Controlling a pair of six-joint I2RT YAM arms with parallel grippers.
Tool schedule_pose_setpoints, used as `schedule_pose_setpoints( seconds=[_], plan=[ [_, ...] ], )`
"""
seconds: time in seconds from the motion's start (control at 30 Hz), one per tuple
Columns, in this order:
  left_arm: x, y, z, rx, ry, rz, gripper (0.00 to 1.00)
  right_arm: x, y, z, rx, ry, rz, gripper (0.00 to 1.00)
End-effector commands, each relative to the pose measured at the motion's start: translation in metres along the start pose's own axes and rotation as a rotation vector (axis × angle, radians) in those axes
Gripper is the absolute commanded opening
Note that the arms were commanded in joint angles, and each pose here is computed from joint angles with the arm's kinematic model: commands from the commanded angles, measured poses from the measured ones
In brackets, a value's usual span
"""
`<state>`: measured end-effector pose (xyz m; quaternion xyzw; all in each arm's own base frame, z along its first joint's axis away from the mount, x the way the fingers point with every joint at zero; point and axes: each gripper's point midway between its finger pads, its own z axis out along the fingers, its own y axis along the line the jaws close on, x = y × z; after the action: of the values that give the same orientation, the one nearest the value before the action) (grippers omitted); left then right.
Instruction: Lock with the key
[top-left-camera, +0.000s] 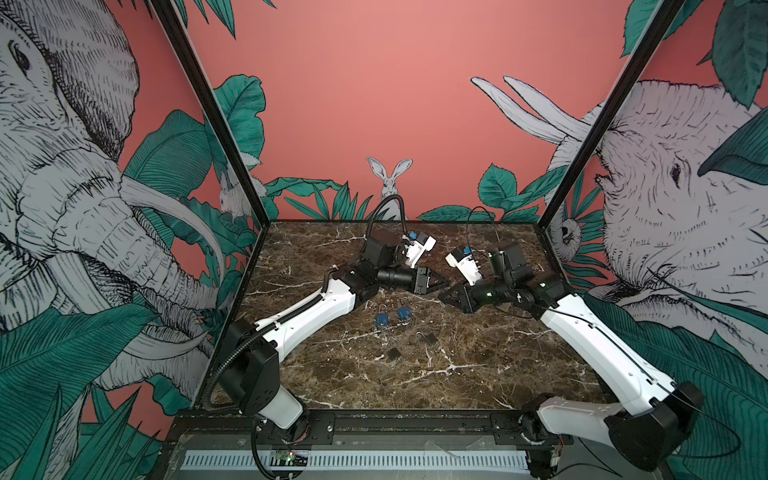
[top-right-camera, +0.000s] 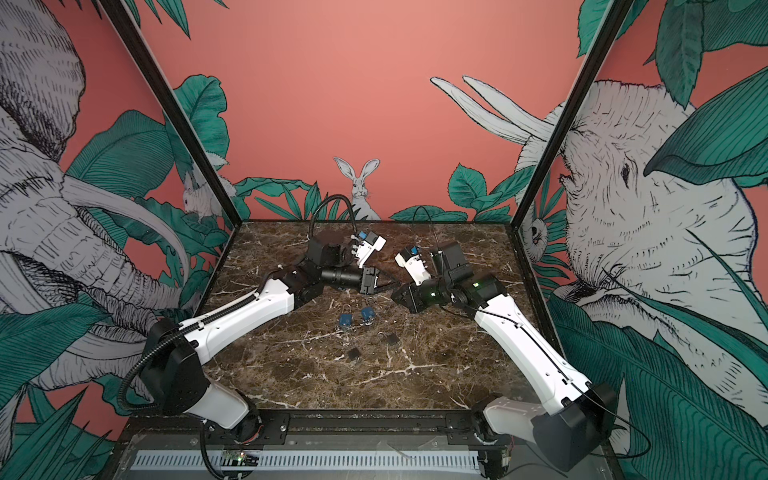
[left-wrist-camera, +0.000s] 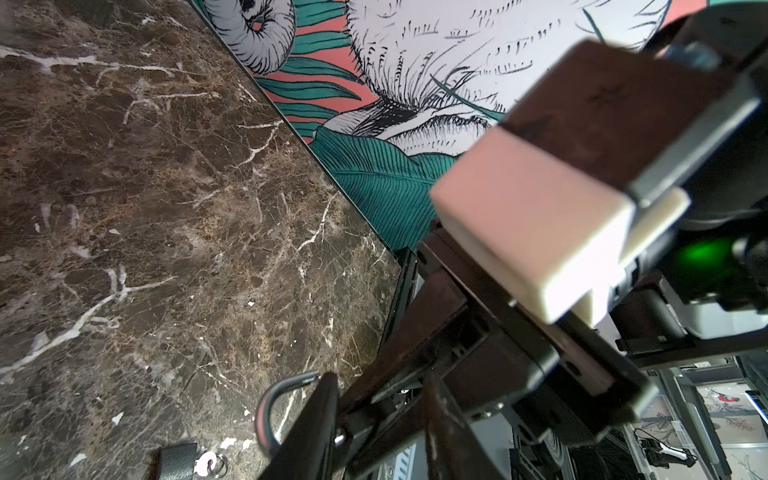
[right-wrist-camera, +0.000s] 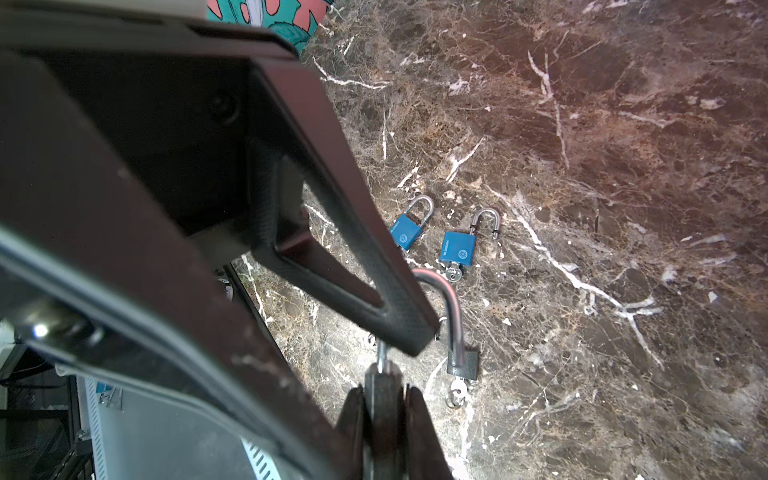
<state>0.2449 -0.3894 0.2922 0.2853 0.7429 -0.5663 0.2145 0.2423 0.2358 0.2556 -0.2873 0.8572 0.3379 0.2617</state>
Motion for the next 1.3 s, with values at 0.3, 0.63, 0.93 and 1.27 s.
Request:
schedule_pose_setpoints(
  seconds=[0.3, 0.63, 0.93, 1.27],
  plan=[
    [-0.013, 0.005, -0.009, -0.039, -0.038, 0.018, 0.37, -0.019, 0.021, -0.013, -0.072, -0.063, -0.045, 0.00],
    [0.001, 0.003, -0.012, -0.002, 0.005, -0.002, 0.38, -0.023, 0.020, -0.012, -0.071, -0.062, -0.041, 0.00],
    [-0.007, 0.001, -0.035, 0.036, -0.057, -0.025, 0.38, -0.028, 0.023, -0.012, -0.087, -0.061, -0.043, 0.00],
    [-0.008, 0.000, -0.049, 0.055, -0.088, -0.035, 0.33, -0.029, 0.028, -0.011, -0.125, -0.060, -0.030, 0.00]
  ],
)
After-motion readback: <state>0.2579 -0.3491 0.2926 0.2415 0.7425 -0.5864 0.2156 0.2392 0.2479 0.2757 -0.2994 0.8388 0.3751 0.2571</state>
